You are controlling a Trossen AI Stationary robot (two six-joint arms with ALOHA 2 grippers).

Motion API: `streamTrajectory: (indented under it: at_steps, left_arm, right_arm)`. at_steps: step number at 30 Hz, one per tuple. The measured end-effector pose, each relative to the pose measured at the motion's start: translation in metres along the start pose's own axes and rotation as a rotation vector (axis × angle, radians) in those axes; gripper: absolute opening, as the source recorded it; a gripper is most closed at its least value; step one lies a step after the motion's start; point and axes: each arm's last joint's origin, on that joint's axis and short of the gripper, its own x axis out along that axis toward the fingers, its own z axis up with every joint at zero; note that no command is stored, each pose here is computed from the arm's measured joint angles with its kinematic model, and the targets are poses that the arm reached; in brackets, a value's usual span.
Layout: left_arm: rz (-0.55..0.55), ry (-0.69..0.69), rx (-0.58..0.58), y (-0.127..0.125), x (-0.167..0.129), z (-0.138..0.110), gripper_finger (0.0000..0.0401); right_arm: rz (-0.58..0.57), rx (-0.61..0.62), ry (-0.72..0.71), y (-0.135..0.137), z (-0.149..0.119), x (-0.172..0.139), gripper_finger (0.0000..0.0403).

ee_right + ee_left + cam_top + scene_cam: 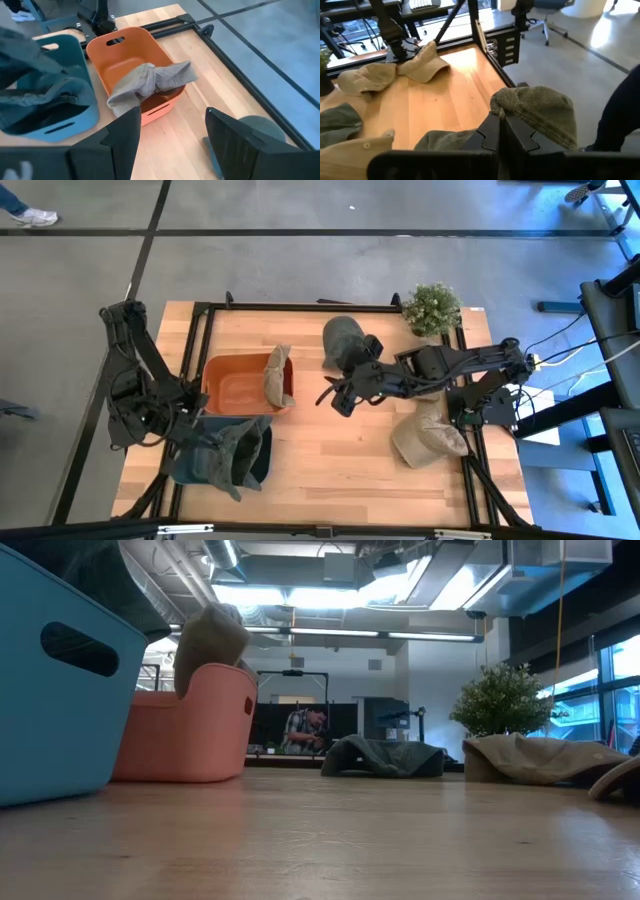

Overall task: Pick & Place hat
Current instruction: Put the bottom gray cap into the blue bin

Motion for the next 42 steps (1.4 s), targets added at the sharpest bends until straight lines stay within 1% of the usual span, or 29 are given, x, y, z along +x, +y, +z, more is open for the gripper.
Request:
streamTrajectory:
  at_steps: [4, 8, 12, 20, 24, 27, 30, 34, 42]
  left_arm:
    - [0.008, 0.029, 0.044, -0.001, 0.005, -0.011, 0.0006]
    - [0.031, 0.072, 0.091, -0.003, 0.013, -0.029, 0.0007]
    - [0.082, 0.078, 0.114, -0.002, 0.018, -0.040, 0.0009]
    - [0.106, 0.048, 0.098, -0.003, 0.021, -0.044, 0.0031]
    - [0.103, 0.048, 0.091, -0.004, 0.021, -0.044, 0.0032]
    - [0.105, 0.046, 0.111, -0.004, 0.021, -0.043, 0.0031]
    - [0.116, 0.041, 0.100, -0.003, 0.021, -0.043, 0.0034]
    - [0.135, 0.031, 0.057, -0.003, 0.021, -0.043, 0.0054]
    - [0.178, 0.007, 0.041, -0.002, 0.021, -0.042, 0.0114]
  right_arm:
    - [-0.010, 0.016, 0.000, -0.004, 0.002, 0.002, 0.0223]
    - [-0.017, 0.021, 0.001, -0.006, 0.003, 0.004, 0.0223]
    - [-0.020, 0.022, 0.001, -0.007, 0.003, 0.005, 0.0223]
    - [-0.022, 0.021, 0.002, -0.008, 0.003, 0.005, 0.0223]
    - [-0.022, 0.021, 0.002, -0.008, 0.003, 0.005, 0.0223]
    - [-0.022, 0.021, 0.002, -0.008, 0.003, 0.005, 0.0223]
    - [-0.022, 0.021, 0.002, -0.008, 0.003, 0.005, 0.0223]
    - [-0.022, 0.021, 0.002, -0.008, 0.003, 0.005, 0.0223]
    - [-0.022, 0.015, 0.002, -0.008, 0.003, 0.005, 0.0223]
